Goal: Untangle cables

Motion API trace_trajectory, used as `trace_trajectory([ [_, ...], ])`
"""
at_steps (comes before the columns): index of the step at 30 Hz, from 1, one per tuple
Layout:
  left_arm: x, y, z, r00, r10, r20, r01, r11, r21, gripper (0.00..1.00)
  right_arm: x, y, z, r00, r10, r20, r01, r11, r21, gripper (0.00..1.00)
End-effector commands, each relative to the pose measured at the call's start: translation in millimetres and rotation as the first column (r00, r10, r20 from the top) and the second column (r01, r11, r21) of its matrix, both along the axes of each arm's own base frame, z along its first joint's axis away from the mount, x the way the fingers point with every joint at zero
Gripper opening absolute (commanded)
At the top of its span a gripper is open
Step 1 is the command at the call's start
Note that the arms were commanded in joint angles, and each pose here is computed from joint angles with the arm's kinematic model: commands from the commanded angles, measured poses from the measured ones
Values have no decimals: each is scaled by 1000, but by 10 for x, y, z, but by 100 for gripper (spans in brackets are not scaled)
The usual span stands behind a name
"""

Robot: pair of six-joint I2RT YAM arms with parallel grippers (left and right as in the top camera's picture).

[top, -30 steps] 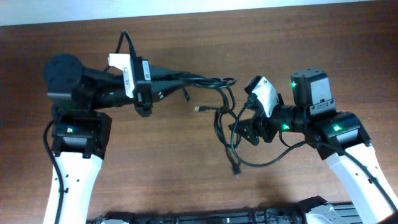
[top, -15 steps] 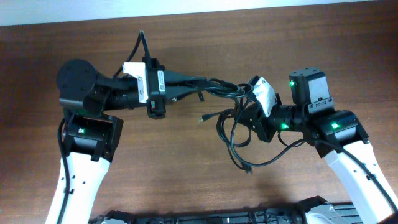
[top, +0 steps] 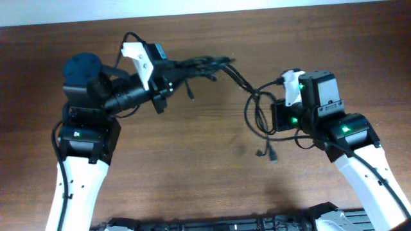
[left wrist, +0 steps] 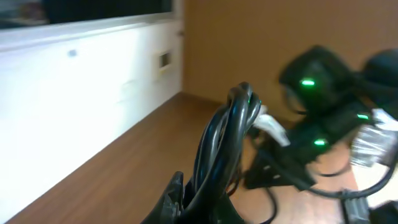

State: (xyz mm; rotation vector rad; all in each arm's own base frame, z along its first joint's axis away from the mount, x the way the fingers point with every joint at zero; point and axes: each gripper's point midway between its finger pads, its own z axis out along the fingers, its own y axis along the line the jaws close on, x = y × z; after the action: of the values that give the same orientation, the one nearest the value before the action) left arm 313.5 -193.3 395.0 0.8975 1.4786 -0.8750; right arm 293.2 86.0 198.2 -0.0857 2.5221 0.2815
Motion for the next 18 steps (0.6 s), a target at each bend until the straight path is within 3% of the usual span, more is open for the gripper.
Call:
trace_trajectory([
  [1,194,306,67,989,144,15,-144,990,0,0,52,-453,64,954,-296,42,298,951,-85,4],
  [10,478,1164,-13,923,382,-43,-382,924,4,0,-29,-745,-21,916,-401,-30,399,915,-61,4],
  [18,545,1685,-48,859,509,-62,-510,860,8,0,-56,-820,-44,904,-424,-56,422,906,-43,4],
])
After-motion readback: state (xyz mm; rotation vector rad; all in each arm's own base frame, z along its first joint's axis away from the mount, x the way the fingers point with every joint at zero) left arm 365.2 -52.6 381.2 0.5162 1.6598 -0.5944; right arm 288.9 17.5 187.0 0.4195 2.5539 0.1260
